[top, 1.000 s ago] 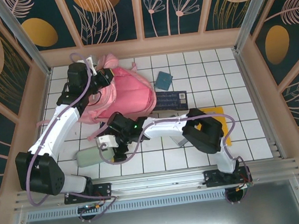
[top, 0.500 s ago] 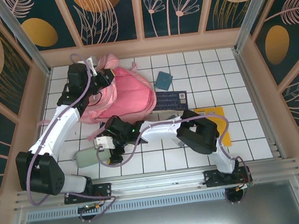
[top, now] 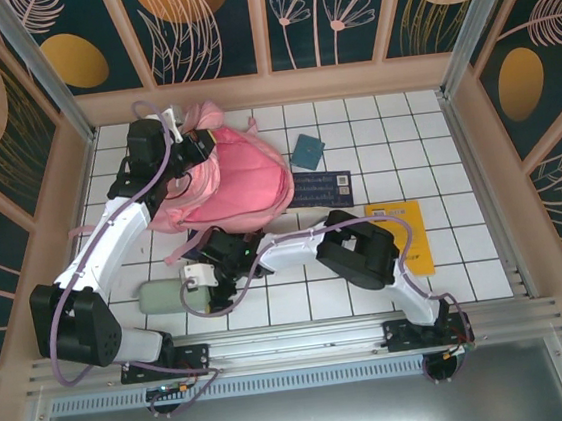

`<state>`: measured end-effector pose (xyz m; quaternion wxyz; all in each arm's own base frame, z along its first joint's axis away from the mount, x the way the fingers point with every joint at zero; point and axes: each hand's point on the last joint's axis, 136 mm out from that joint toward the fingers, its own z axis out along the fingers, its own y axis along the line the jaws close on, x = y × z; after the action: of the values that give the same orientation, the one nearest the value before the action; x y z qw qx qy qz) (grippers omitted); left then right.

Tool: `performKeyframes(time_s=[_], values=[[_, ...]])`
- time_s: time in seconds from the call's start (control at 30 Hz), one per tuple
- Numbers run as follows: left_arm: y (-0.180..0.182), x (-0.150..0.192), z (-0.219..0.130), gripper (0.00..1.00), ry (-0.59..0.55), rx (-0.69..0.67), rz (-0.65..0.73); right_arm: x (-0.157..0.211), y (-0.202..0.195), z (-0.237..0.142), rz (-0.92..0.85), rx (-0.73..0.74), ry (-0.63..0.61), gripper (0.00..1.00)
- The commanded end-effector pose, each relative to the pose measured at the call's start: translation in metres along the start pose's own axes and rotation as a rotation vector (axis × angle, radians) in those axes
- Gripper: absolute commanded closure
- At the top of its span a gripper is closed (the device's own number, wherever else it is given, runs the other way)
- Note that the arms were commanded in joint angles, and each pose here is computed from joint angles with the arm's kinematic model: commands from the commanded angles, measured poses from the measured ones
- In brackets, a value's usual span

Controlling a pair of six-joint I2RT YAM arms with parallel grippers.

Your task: Pack books, pencil case, and school supplies into a backpack

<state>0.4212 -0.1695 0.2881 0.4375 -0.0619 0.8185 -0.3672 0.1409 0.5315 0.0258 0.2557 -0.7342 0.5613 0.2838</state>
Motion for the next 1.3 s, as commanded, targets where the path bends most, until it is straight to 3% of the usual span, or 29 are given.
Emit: performKeyframes(time_s=[0.0, 0.37, 0.53, 0.6, 0.9, 1.27], values=[[-0.013, -0.014, 0.000, 1.00, -0.047, 0.067, 0.013, 0.001, -0.001, 0.013, 0.012, 0.014, 0.003, 0.02], [-0.013, -0.014, -0.001, 1.00, -0.050, 0.063, 0.015, -0.005, 0.005, 0.017, 0.047, -0.005, -0.027, 0.10], [-0.011, -0.014, 0.000, 1.00, -0.050, 0.055, 0.016, -0.007, 0.009, 0.011, 0.071, -0.038, -0.013, 0.33], [-0.011, -0.015, -0.001, 1.00, -0.053, 0.050, 0.019, -0.013, 0.009, 0.001, 0.068, -0.027, -0.027, 0.37], [-0.012, -0.024, -0.009, 1.00, -0.086, 0.018, 0.052, -0.034, 0.010, -0.080, 0.096, 0.130, -0.078, 0.38], [-0.016, -0.040, -0.027, 1.00, -0.153, -0.025, 0.078, 0.033, 0.018, -0.214, 0.292, 0.509, 0.085, 0.38]])
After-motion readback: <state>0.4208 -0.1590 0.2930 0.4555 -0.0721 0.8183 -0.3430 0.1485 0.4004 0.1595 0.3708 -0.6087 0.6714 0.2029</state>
